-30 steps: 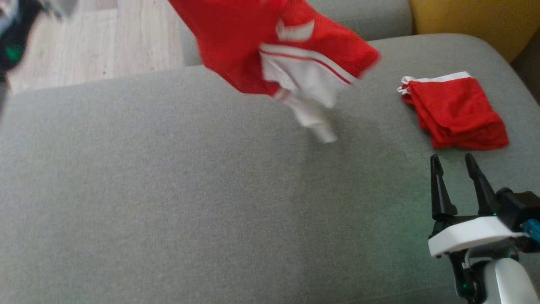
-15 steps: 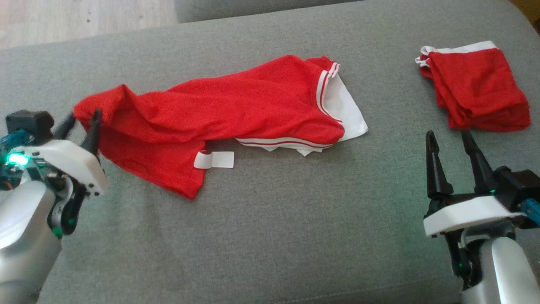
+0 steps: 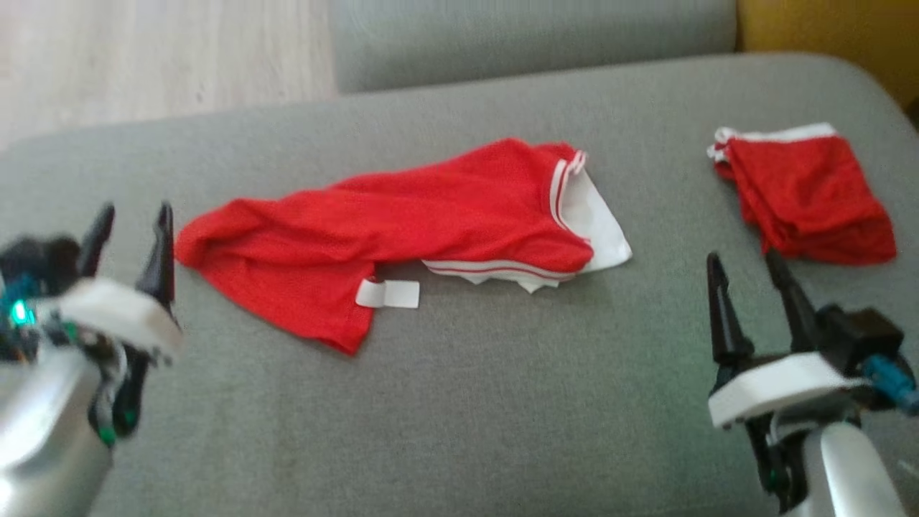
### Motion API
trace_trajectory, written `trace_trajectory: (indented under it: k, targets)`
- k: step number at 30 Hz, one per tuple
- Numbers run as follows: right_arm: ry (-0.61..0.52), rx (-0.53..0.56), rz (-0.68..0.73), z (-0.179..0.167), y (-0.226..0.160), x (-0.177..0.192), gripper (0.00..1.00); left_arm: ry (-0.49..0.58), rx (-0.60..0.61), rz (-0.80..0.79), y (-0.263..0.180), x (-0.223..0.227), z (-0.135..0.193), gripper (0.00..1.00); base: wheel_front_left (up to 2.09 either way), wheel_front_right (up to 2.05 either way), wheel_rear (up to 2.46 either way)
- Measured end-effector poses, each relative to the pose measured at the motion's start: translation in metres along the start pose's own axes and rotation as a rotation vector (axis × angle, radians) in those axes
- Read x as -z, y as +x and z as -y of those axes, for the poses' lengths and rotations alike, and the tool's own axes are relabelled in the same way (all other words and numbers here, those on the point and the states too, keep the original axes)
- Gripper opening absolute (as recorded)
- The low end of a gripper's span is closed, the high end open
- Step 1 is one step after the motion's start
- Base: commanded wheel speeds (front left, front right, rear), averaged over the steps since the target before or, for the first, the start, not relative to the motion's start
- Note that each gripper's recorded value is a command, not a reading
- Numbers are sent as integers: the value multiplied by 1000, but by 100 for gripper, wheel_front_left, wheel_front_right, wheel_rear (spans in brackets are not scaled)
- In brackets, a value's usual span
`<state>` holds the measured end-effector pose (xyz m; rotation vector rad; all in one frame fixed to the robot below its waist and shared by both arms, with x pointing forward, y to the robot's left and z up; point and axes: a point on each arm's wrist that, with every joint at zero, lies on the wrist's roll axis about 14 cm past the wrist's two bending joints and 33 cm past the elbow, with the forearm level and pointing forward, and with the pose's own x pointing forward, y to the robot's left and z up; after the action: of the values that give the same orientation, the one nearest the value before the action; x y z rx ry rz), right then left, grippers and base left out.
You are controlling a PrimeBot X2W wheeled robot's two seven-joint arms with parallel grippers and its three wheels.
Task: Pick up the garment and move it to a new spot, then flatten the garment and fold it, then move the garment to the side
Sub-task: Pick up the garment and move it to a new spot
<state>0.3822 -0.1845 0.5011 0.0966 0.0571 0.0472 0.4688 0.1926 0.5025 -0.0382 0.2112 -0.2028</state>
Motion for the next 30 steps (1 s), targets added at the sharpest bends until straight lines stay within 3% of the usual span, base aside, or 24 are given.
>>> trace_trajectory:
  k: [9, 16, 24, 30]
  targets:
    - [11, -38, -11, -15, -34, 8, 100, -99, -80, 100, -80, 16, 11, 100, 0, 0, 0]
    - [22, -62, -29, -24, -49, 19, 100, -197, -134, 84, -132, 46, 34, 100, 0, 0, 0]
    - [53, -67, -69, -27, -66, 39, 100, -256, -166, 42, -168, 75, 52, 100, 0, 0, 0]
    - [53, -69, -85, -28, -72, 45, 100, -243, -163, 46, -177, 79, 58, 100, 0, 0, 0]
